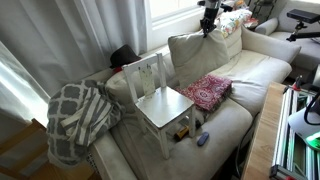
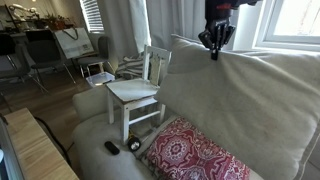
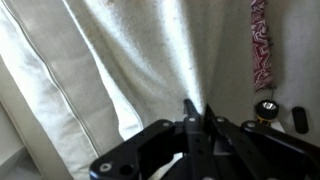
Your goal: Pick up the white pillow and put it on the chair
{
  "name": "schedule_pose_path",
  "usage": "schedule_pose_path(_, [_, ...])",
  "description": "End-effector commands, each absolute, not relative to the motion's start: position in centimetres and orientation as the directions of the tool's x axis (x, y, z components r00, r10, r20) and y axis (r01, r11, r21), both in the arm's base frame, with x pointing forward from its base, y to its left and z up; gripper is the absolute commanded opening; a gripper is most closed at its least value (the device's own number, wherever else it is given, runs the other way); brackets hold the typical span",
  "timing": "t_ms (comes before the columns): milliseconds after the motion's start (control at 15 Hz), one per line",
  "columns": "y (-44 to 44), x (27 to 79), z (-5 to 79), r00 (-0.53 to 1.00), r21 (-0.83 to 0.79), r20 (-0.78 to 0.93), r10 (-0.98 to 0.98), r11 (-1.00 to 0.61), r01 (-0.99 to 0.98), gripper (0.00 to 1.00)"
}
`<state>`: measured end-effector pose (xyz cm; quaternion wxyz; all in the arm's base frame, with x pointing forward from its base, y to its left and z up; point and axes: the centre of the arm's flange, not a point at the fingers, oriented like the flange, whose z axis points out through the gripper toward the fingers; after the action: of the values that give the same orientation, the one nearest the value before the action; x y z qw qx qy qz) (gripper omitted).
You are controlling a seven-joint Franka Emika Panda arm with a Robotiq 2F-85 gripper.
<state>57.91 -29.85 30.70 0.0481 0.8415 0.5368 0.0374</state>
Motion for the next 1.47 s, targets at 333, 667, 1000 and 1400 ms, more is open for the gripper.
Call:
schedule_pose_path(333, [-22.4, 53.5, 39.1, 0.491, 0.149, 0.105, 0.865, -0.501, 0.852, 0.02])
schedule_pose_path(667, [-16.0, 53.8, 39.7, 0.465, 0.164, 0.119, 0.877, -0.479, 0.862, 0.02])
schedule_pose_path(1000, [-10.0, 54.7, 39.1, 0.389, 0.143, 0.122, 0.913, -0.404, 0.903, 0.02])
schedule_pose_path(1400, [-9.3, 56.0, 37.6, 0.379, 0.115, 0.123, 0.917, -0.393, 0.913, 0.08])
